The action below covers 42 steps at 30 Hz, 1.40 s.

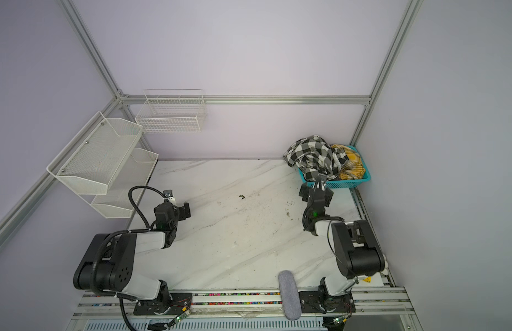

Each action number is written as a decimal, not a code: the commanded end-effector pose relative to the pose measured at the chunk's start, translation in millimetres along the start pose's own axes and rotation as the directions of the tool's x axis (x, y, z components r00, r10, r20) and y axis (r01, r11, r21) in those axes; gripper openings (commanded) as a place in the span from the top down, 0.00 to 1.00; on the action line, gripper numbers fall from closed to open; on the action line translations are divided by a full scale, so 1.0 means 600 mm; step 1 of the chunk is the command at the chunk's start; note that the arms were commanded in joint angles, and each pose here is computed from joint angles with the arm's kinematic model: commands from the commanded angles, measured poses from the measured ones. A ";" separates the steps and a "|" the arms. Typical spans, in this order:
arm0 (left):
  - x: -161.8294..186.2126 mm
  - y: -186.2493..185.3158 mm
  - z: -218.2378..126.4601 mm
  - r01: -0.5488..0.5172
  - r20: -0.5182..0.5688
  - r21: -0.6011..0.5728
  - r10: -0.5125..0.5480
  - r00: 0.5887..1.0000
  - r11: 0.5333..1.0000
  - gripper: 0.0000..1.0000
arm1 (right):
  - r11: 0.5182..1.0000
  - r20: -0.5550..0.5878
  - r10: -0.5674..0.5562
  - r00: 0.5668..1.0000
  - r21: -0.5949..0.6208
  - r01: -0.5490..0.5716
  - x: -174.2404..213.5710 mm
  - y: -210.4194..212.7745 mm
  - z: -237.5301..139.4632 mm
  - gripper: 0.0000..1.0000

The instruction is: Fold and stack the long sleeve shirts

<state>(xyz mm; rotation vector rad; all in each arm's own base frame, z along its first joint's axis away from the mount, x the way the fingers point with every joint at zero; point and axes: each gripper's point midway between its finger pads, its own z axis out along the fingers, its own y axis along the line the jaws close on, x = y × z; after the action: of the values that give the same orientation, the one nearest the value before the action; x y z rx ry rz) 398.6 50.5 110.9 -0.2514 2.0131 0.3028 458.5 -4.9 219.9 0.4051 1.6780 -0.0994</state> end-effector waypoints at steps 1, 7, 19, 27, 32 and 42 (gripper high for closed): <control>-0.170 0.028 -0.047 0.211 0.018 -0.087 -0.211 0.977 0.974 0.00 | 0.957 -0.001 0.217 0.976 0.197 -0.213 -0.140 -0.040 -0.056 0.03; -0.259 -0.125 -0.156 0.326 -0.128 0.271 -0.302 0.945 0.906 0.00 | 0.950 -0.205 0.232 0.951 0.260 -0.176 -0.147 -0.050 0.005 0.05; -0.118 -0.296 -0.299 0.160 -0.287 0.503 -0.011 0.958 0.849 0.00 | 0.959 -0.509 0.091 0.856 0.277 0.063 -0.066 -0.064 0.160 0.06; -0.092 -0.310 -0.271 0.168 -0.324 0.469 -0.008 0.946 0.867 0.01 | 0.974 -0.606 0.021 0.795 0.194 0.122 0.026 -0.058 0.226 0.32; -0.110 -0.304 -0.270 0.157 -0.300 0.452 -0.015 0.954 0.878 0.03 | 0.986 -0.603 0.022 0.797 0.143 0.081 0.025 -0.037 0.243 0.80; -0.154 -0.270 -0.251 0.206 -0.289 0.368 -0.099 0.952 0.907 0.05 | 0.995 -0.467 0.026 0.884 -0.074 -0.068 -0.159 0.071 0.157 1.00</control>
<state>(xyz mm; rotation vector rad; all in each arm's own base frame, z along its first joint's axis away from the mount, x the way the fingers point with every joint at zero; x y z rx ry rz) 349.5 -157.2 210.7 -0.1123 2.3141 -0.2439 586.1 -48.3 212.2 0.5395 2.2804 -0.0256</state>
